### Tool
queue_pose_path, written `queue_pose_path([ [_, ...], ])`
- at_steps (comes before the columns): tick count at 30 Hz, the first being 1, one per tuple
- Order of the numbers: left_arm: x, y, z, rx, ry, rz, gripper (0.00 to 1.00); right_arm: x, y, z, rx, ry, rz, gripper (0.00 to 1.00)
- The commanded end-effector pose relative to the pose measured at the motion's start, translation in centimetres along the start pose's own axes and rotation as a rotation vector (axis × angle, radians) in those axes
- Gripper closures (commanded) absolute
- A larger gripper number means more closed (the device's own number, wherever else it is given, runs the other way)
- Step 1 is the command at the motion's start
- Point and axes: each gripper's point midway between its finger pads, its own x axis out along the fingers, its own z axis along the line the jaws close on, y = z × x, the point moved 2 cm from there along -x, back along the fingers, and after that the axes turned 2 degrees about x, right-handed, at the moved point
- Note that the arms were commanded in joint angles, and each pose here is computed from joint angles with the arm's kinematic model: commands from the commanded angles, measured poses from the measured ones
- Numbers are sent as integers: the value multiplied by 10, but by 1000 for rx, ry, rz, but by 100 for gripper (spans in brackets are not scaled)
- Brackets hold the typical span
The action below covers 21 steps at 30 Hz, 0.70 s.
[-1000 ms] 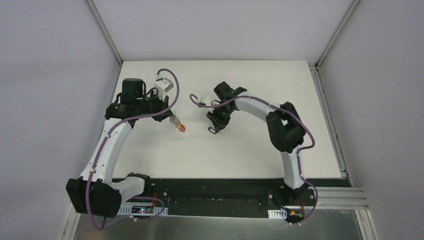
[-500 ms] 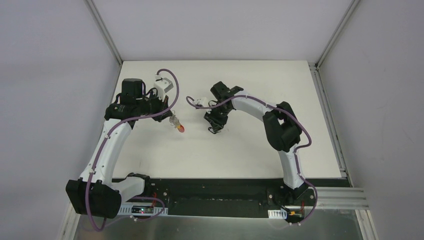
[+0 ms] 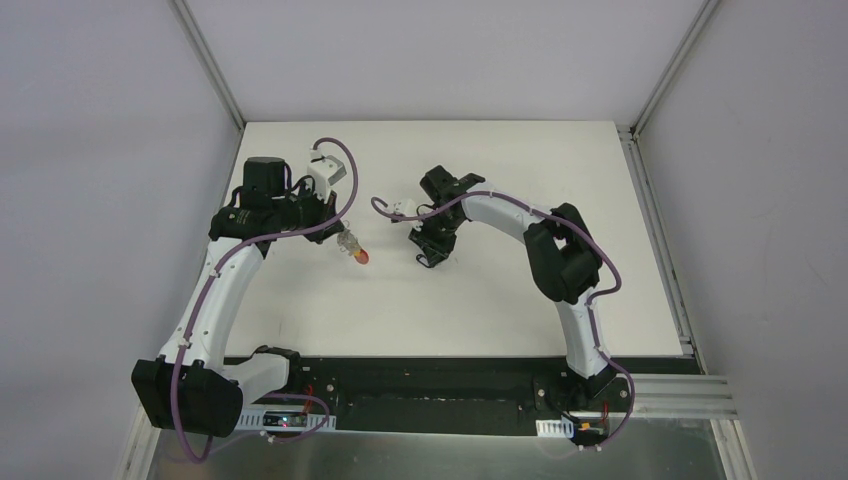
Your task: Put the keys on the keyring
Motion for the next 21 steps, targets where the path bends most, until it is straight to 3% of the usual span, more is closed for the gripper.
queue_pose_path([
  [1, -6, -7, 0, 23, -10, -32, 100, 2, -3, 8, -24, -42, 2, 77],
  [21, -7, -5, -1, 25, -8, -30, 100, 1, -5, 2, -32, -18, 10, 88],
])
